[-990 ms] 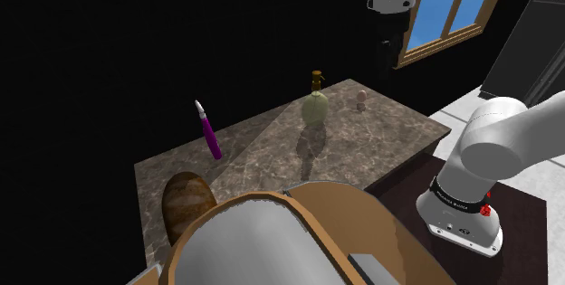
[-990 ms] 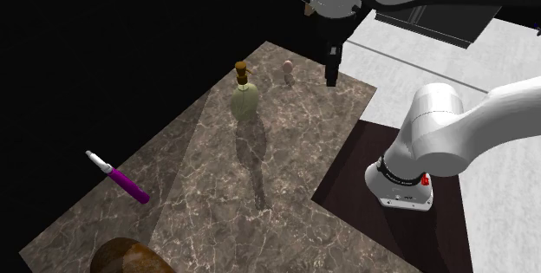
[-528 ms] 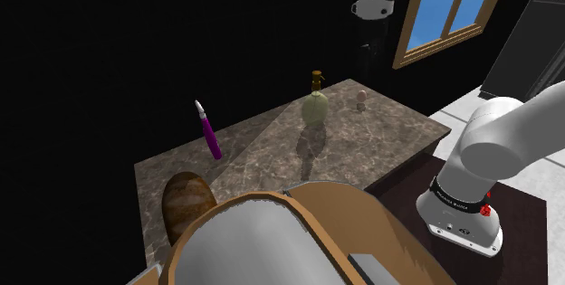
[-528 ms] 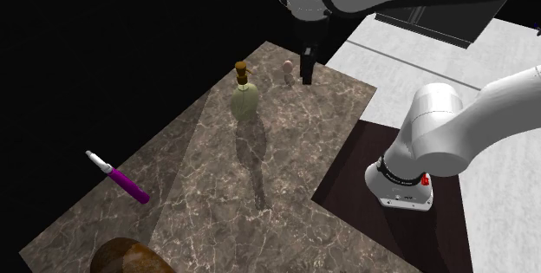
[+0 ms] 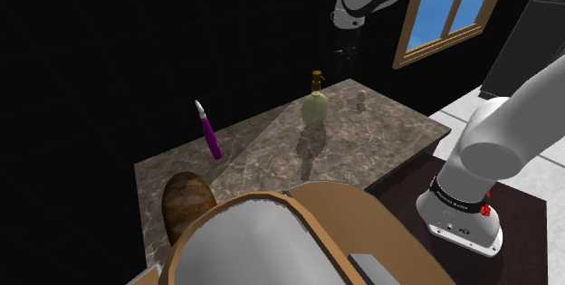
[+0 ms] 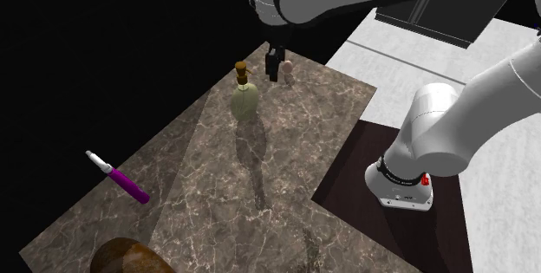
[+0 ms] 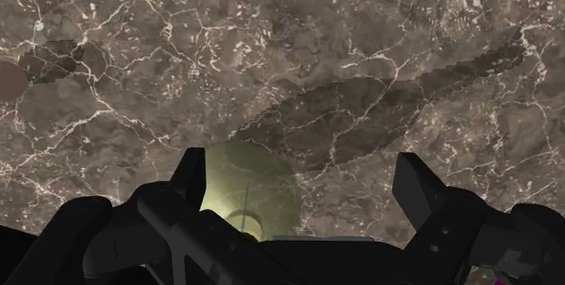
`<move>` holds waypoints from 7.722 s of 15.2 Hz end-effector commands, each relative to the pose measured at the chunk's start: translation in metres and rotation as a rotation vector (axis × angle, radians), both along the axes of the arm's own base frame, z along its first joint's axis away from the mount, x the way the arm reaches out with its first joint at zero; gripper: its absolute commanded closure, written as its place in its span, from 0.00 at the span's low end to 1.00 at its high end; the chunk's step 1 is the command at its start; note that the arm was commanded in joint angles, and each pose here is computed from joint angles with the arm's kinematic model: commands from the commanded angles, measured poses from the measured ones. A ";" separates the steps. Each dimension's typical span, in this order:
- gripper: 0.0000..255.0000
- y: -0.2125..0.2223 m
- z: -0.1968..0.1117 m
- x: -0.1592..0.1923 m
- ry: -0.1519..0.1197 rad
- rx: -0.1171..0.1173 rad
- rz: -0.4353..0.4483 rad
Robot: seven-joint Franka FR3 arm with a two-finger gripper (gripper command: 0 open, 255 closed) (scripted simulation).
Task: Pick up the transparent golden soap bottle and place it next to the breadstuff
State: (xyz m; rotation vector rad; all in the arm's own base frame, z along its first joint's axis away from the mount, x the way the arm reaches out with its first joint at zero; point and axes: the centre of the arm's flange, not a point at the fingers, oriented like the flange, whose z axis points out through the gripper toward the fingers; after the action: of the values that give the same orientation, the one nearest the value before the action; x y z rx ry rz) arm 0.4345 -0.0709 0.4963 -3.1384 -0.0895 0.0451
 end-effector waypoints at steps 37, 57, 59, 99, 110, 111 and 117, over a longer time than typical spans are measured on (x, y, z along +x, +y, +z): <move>1.00 -0.028 -0.059 0.117 -0.098 -0.001 -0.014; 1.00 -0.028 0.046 0.118 -0.098 -0.001 -0.014; 1.00 -0.028 0.057 0.118 -0.098 -0.001 -0.014; 1.00 -0.015 0.261 0.114 -0.098 -0.001 -0.014; 1.00 0.123 0.261 0.070 -0.098 -0.001 -0.014; 1.00 0.136 0.261 0.066 -0.098 -0.001 -0.014; 1.00 0.211 0.262 0.042 -0.098 -0.001 -0.014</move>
State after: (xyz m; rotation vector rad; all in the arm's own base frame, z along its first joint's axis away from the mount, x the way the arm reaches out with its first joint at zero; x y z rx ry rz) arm 0.4815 0.1262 0.7586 -3.1413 -0.0707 -0.1062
